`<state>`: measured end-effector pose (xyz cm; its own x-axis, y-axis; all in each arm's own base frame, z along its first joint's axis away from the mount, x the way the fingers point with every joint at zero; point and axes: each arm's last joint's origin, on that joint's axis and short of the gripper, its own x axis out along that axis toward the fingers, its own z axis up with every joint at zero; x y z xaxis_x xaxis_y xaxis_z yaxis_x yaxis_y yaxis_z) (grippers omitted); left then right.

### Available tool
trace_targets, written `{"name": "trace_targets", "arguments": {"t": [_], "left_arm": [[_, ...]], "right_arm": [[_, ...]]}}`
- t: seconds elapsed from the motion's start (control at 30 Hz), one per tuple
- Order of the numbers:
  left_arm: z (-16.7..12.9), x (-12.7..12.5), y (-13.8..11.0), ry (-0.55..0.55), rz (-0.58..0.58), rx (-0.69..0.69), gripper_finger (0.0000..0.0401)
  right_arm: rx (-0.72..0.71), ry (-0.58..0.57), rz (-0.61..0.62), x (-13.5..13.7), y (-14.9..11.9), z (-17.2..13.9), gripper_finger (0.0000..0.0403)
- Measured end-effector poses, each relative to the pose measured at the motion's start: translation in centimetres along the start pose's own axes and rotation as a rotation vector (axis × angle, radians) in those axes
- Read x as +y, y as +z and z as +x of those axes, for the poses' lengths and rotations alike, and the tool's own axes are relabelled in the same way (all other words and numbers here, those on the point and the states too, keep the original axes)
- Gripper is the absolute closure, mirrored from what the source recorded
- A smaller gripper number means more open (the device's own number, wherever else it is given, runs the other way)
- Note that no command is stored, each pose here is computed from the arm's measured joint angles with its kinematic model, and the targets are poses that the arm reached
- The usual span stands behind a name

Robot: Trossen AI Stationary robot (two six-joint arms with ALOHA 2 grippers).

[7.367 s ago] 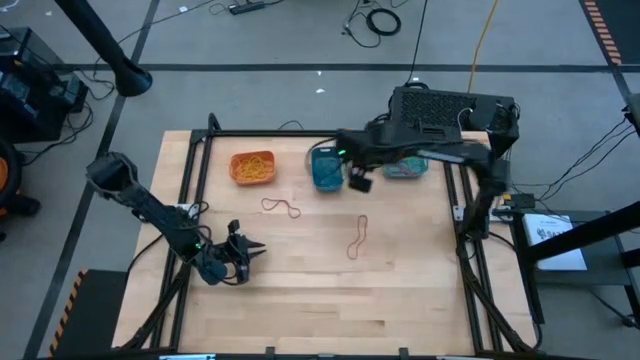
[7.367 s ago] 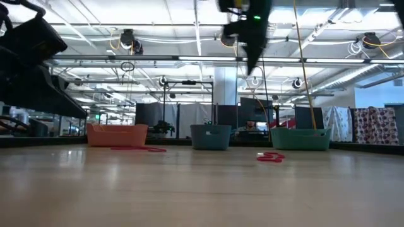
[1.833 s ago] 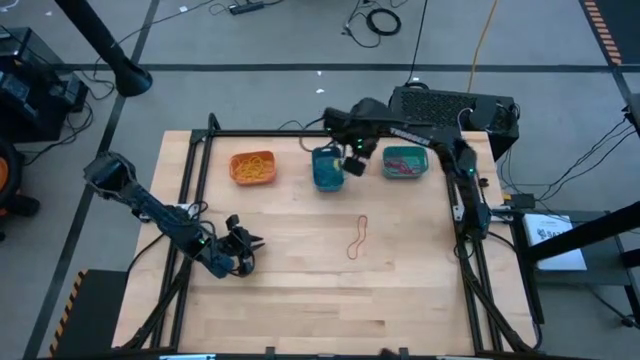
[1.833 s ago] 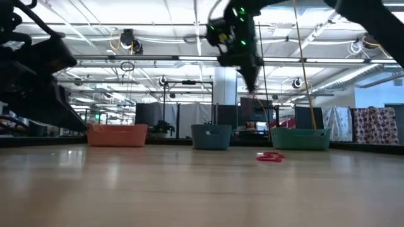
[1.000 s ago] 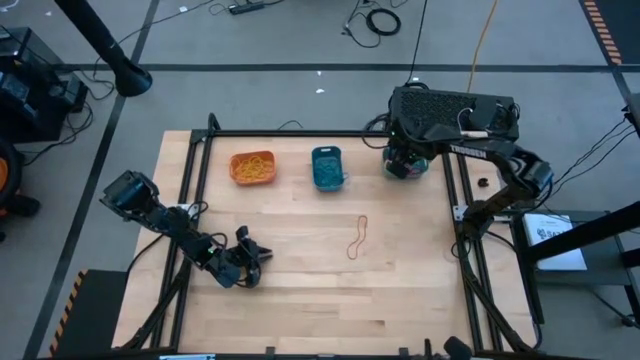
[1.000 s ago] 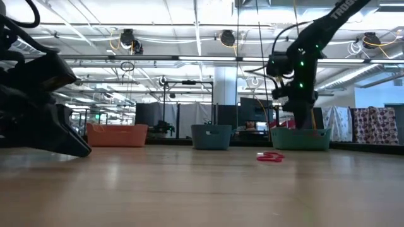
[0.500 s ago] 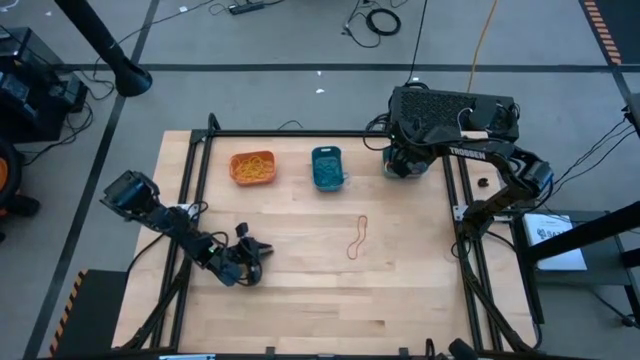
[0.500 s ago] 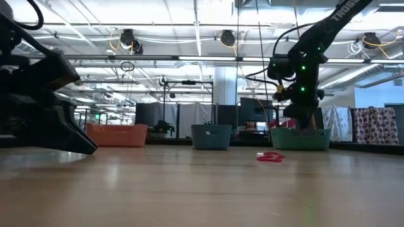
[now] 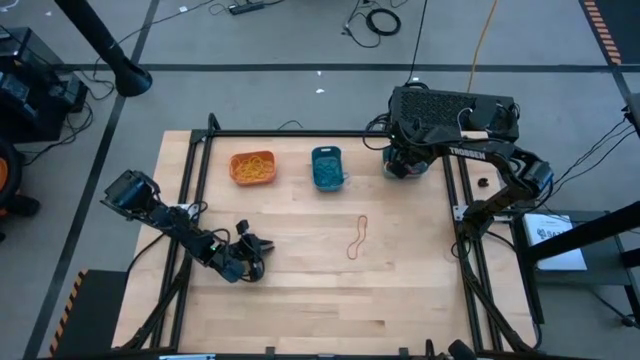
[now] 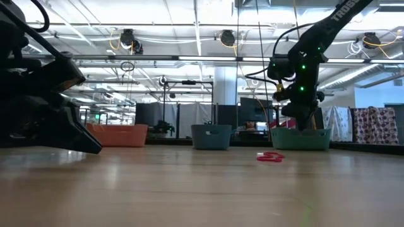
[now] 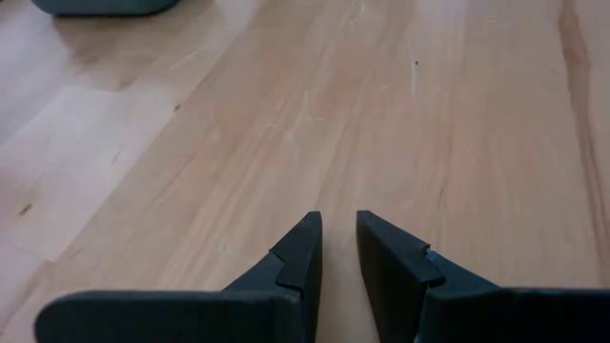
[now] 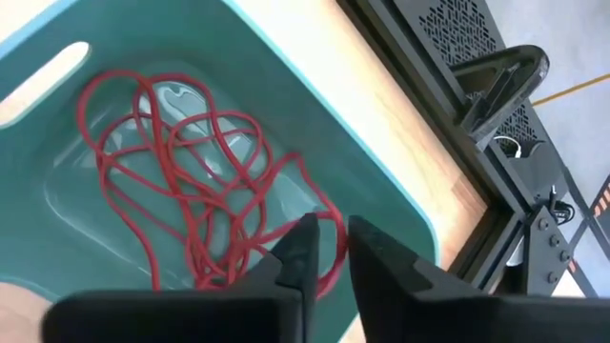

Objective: Sort rubber bands into baskets
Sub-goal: Put the red rubber band into the green bin

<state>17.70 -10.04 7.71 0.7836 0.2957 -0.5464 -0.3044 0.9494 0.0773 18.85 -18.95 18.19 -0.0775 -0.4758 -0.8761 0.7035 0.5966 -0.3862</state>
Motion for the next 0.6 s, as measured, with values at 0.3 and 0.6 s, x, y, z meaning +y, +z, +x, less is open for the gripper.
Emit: {"name": "trace_targets", "arguments": {"t": [0.3, 0.6], "left_arm": [[-0.1, -0.6, 0.9, -0.051, -0.020, -0.073, 0.0324], [-0.7, -1.9, 3.4, -0.242, -0.003, -0.254, 0.0324]], "right_arm": [[-0.020, 0.001, 0.001, -0.6, -0.4, -1.3, 0.0310], [-0.103, 0.257, 0.124, -1.1, -1.3, -4.8, 0.0309]]}}
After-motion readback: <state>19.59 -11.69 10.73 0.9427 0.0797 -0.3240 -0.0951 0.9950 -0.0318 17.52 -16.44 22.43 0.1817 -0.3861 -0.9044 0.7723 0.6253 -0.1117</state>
